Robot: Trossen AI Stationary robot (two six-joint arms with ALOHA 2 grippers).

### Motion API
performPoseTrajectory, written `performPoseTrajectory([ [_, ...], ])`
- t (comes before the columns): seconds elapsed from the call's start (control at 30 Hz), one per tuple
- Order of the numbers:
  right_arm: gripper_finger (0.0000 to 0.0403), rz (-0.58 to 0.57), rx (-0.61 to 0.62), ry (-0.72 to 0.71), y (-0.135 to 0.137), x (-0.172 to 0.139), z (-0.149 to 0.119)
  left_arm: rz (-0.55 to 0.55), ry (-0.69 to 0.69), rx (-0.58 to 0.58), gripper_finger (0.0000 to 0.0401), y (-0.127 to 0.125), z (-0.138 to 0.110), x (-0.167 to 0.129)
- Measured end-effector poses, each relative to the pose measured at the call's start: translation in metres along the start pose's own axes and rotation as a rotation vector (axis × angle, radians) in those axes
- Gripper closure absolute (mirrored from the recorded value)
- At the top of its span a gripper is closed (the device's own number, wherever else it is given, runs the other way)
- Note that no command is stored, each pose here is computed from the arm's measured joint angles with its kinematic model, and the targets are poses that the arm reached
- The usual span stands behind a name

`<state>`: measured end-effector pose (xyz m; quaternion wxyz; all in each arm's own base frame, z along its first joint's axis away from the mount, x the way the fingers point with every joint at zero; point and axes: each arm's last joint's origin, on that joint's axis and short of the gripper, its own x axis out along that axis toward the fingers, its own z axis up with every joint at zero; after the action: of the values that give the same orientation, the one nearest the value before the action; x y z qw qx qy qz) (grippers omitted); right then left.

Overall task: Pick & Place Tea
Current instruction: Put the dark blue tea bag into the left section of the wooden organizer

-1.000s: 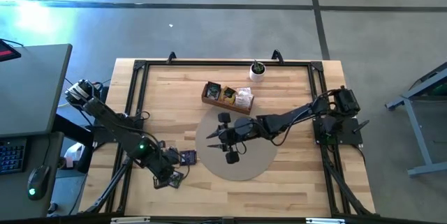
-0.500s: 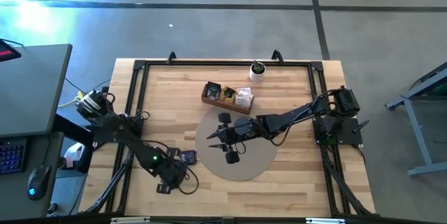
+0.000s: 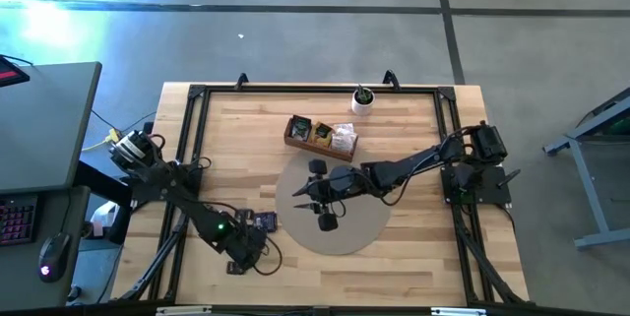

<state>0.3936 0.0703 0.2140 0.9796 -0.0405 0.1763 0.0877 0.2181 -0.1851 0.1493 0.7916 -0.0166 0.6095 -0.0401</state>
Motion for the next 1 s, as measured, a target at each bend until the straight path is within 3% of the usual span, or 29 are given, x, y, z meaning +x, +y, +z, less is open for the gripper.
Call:
performPoseTrajectory([
  [0.17,0.0263,0.001,0.007,0.005,0.0,0.0,0.0,0.076,-0.105,-0.254,0.0268,0.002,0.004,0.0],
  [0.27,0.0263,0.0,0.029,0.005,0.0,0.0,-0.001,0.127,-0.198,-0.472,0.0268,0.004,0.006,0.0],
  [0.37,0.0263,0.0,0.031,0.005,0.0,0.0,-0.001,0.111,-0.247,-0.664,0.0268,0.004,0.008,-0.001],
  [0.43,0.0263,0.0,0.031,0.006,0.0,0.0,-0.001,0.075,-0.249,-0.693,0.0268,0.002,0.01,-0.001],
  [0.6,0.0263,0.001,0.025,0.006,0.0,0.0,-0.001,0.033,-0.186,-0.545,0.0268,-0.003,0.013,-0.004],
  [0.77,0.0263,0.0,0.023,0.006,0.0,0.0,-0.001,0.124,-0.118,-0.403,0.0268,-0.001,0.011,-0.012],
  [0.9,0.0263,0.0,0.023,0.006,0.0,0.0,-0.001,0.168,-0.043,-0.211,0.0268,0.002,0.007,-0.015],
  [1.0,0.0263,0.0,0.023,0.006,0.0,0.0,-0.001,0.115,0.02,-0.032,0.0268,-0.001,0.003,-0.014],
])
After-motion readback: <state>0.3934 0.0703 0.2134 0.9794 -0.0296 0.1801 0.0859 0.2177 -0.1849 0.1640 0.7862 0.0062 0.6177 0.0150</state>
